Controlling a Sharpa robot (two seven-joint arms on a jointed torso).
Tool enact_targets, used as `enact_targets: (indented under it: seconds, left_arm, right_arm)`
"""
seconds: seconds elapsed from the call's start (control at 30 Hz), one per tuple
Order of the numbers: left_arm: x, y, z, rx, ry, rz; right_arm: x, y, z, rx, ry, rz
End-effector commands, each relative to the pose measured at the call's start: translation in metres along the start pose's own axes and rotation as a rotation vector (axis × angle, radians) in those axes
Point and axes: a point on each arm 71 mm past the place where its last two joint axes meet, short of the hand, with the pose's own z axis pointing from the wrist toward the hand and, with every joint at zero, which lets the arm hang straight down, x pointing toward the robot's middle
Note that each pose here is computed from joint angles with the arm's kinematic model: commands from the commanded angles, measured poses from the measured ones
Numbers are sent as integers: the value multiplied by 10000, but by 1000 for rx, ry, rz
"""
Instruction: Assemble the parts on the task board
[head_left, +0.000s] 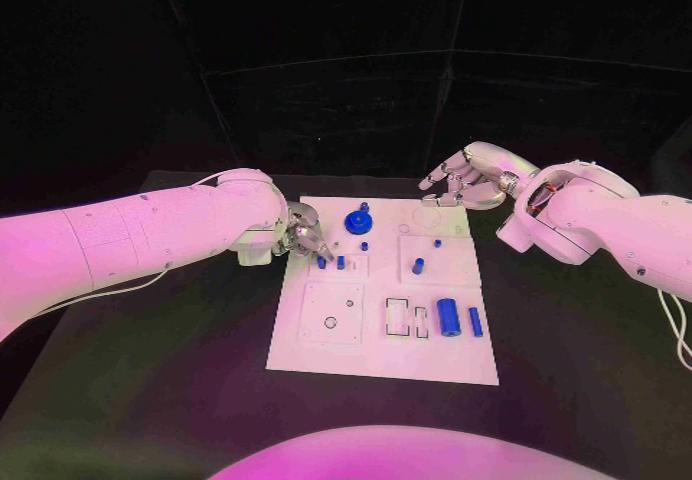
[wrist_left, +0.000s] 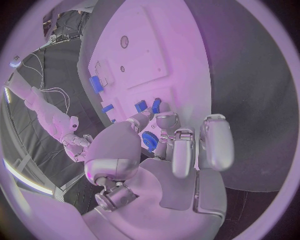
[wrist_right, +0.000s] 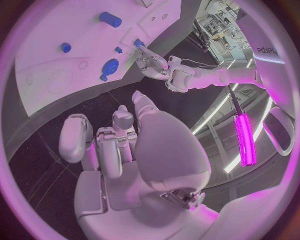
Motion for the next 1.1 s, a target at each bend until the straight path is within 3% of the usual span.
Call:
enact_targets:
  seconds: [0.03, 0.43, 0.67, 0.87, 1.1]
  left_arm:
    - [13, 4, 8, -10, 8, 10]
    - [-6, 46, -35, -3, -41, -24]
    - [-52, 75, -142, 46, -110, -184]
    - [-101, 68, -220, 135, -175, -335]
    - [-180, -23, -300, 331, -275, -417]
  right_arm:
    - [-5, 16, 3, -9, 1, 2]
    - [-7, 12, 4, -10, 1, 2]
    - [-6, 9, 8, -10, 2, 2]
    - [-6, 7, 11, -10, 1, 2]
    - [-10, 0, 9, -9, 1, 2]
